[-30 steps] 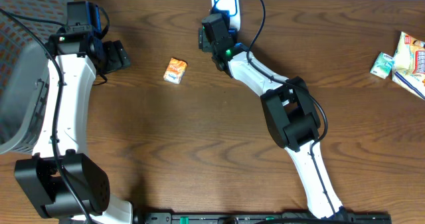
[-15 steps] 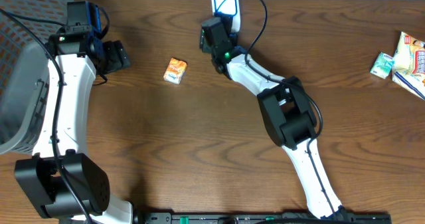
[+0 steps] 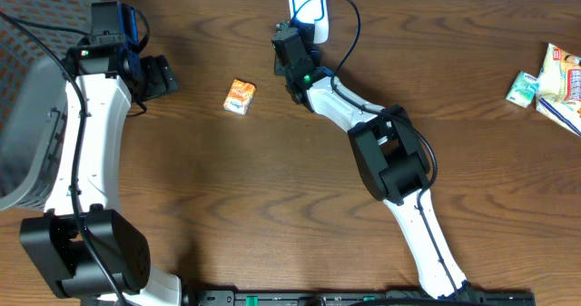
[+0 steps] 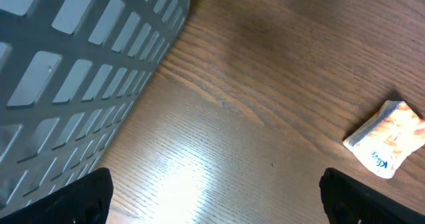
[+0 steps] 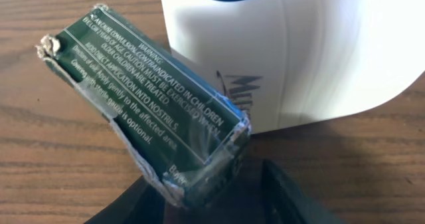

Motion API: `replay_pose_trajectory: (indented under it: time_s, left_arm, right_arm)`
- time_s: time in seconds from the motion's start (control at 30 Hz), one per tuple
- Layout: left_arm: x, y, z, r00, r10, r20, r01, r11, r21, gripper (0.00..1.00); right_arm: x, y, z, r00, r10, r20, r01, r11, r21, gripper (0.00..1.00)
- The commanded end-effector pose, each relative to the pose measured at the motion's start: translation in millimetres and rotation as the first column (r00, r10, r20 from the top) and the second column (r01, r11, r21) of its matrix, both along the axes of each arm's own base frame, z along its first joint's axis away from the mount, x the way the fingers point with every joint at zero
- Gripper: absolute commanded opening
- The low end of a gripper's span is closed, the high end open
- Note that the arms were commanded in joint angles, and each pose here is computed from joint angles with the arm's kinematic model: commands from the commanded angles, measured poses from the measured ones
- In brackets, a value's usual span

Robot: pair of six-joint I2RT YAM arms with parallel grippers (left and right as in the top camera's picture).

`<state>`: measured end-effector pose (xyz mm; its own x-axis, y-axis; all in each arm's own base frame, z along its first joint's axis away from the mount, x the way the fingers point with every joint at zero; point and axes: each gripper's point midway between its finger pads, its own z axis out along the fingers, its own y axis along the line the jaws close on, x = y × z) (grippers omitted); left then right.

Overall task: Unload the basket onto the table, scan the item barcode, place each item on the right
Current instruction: 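Turn the Zam-Buk tin in the right gripper in front of the scanner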

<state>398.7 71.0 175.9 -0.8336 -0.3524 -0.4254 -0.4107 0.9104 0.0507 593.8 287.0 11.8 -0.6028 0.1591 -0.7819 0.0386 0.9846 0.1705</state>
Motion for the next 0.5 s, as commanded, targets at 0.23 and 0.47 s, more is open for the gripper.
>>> replay_pose_trajectory:
  time_s: [0.23,0.47]
  left_arm:
    - [-1,0,-6,1.0,-0.007,-0.018,0.007,1.0,-0.001,0.97]
    - [-1,0,-6,1.0,-0.007,-0.018,0.007,1.0,-0.001,0.98]
  right_arm:
    - [-13,4,63,0.999,0.03,0.013,-0.03,0.999,-0.031,0.33]
    - [-15,5,80,0.999,0.039,0.032,-0.038,0.998,-0.042,0.17]
